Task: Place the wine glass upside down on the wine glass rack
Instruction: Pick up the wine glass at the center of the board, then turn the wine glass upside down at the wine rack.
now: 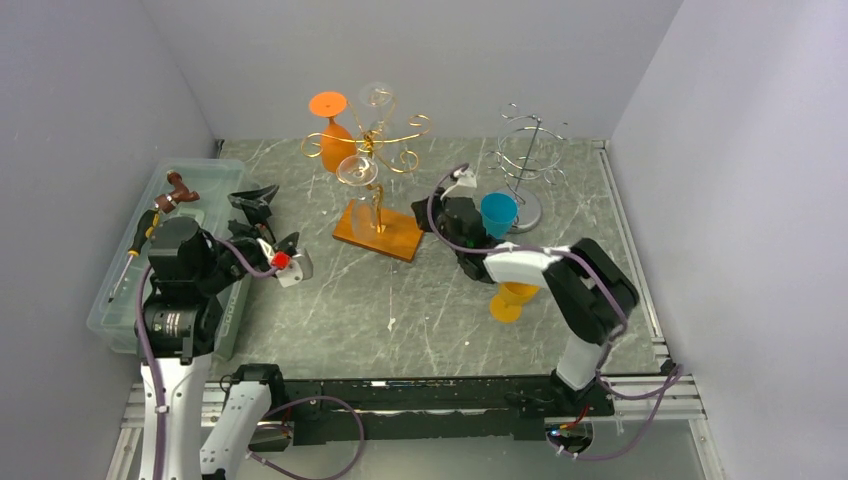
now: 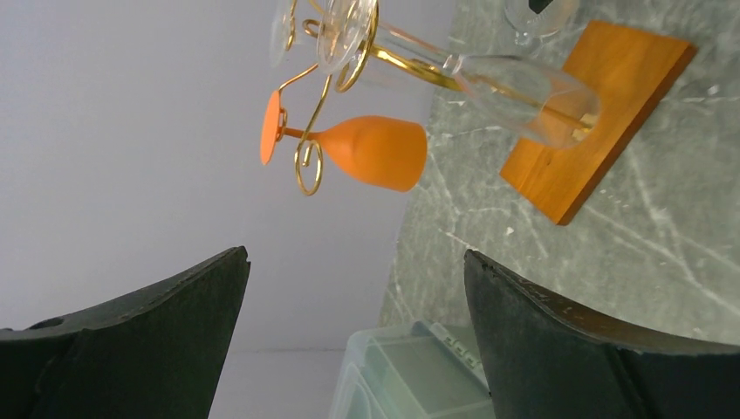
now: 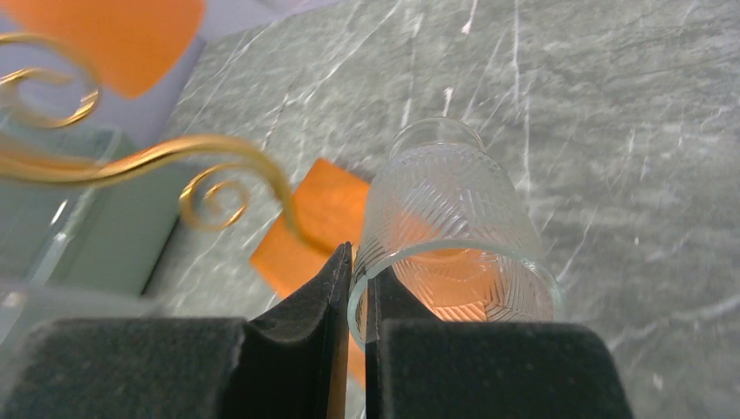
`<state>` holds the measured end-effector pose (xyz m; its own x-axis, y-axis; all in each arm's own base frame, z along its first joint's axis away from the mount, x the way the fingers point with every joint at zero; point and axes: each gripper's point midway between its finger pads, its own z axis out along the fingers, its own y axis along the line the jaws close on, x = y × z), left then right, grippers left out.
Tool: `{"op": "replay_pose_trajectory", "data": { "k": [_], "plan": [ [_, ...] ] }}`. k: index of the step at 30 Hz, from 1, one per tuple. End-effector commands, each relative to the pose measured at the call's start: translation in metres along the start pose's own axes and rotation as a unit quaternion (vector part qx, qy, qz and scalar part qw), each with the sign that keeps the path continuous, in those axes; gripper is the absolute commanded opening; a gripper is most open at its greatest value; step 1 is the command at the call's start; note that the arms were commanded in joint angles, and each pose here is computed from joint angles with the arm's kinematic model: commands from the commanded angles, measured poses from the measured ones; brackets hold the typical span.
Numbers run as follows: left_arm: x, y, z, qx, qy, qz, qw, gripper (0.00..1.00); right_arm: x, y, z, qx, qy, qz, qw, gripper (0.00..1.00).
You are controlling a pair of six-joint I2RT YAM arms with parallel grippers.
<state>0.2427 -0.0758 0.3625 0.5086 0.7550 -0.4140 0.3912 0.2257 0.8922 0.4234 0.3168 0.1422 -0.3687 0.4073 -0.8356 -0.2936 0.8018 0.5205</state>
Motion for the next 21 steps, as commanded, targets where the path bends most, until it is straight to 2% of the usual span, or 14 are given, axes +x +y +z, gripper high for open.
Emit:
{"op": "replay_pose_trajectory", "data": {
  "k": [1, 9, 14, 21],
  "plan": [
    [-0.027, -0.011, -0.013, 0.022, -0.034, -0.085, 0.996, 0.99, -0.042, 0.042, -0.048, -0.027, -0.049, -0.003, 0.998, 0.0],
    [-0.057, -0.067, -0.027, 0.1, -0.081, -0.246, 0.961, 0.99, -0.032, 0.064, -0.14, -0.06, 0.009, 0.009, 0.998, 0.0],
    [-0.065, -0.089, -0.028, 0.128, -0.096, -0.319, 0.934, 0.99, -0.026, 0.094, -0.188, -0.137, 0.055, 0.013, 0.989, 0.0],
    [-0.073, -0.111, -0.021, 0.189, -0.111, -0.427, 0.877, 0.99, -0.043, 0.147, -0.245, -0.282, 0.077, -0.003, 0.956, 0.0]
  ]
}}
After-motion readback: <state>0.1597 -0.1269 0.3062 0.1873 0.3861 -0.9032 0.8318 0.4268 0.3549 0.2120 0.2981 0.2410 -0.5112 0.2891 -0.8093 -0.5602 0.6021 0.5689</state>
